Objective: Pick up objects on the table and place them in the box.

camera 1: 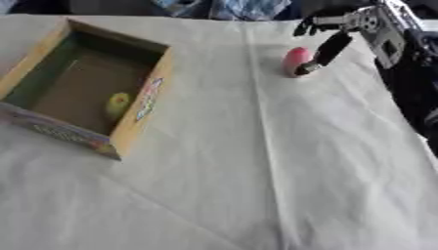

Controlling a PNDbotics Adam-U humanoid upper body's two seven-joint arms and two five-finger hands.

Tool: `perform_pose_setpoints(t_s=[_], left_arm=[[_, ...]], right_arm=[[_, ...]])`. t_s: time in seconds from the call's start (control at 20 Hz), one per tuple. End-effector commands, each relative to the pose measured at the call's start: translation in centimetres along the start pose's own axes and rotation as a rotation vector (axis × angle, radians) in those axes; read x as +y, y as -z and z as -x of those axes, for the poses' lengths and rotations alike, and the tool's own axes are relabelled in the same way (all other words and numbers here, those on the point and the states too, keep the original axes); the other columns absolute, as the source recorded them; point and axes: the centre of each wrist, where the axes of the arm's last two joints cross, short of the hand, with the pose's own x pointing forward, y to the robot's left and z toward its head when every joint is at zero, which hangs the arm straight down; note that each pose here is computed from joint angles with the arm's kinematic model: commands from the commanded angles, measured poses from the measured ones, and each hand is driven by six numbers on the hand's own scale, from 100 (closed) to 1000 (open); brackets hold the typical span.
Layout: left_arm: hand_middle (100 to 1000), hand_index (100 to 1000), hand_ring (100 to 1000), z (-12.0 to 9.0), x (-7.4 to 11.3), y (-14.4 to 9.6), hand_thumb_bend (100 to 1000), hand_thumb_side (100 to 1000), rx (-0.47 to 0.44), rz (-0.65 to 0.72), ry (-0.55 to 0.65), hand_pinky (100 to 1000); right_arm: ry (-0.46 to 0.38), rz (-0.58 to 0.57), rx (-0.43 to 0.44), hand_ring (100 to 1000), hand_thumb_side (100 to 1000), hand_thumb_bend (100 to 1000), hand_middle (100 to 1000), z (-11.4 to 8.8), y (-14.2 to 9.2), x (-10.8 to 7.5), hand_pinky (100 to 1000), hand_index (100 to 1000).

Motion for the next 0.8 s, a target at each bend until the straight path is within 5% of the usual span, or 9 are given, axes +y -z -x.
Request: perform_pose_setpoints(t_s=[0.05, 0.8], left_arm=[[1000, 771, 805, -0.3, 1.0, 0.9, 371, 1000, -0.036, -0.017, 0.022, 689], [1000, 770, 792, -0.3, 0.8, 0.7, 376, 1000, -0.032, -0.014, 0.019, 686]], right_arm=[[-0.014, 0.042, 0.045, 858, 416, 566, 841, 1.4, -1.3, -1.2, 867, 901], [0.044, 0.114, 0.127, 814, 369, 511, 793, 1.5, -0.3, 0.3, 809, 886]])
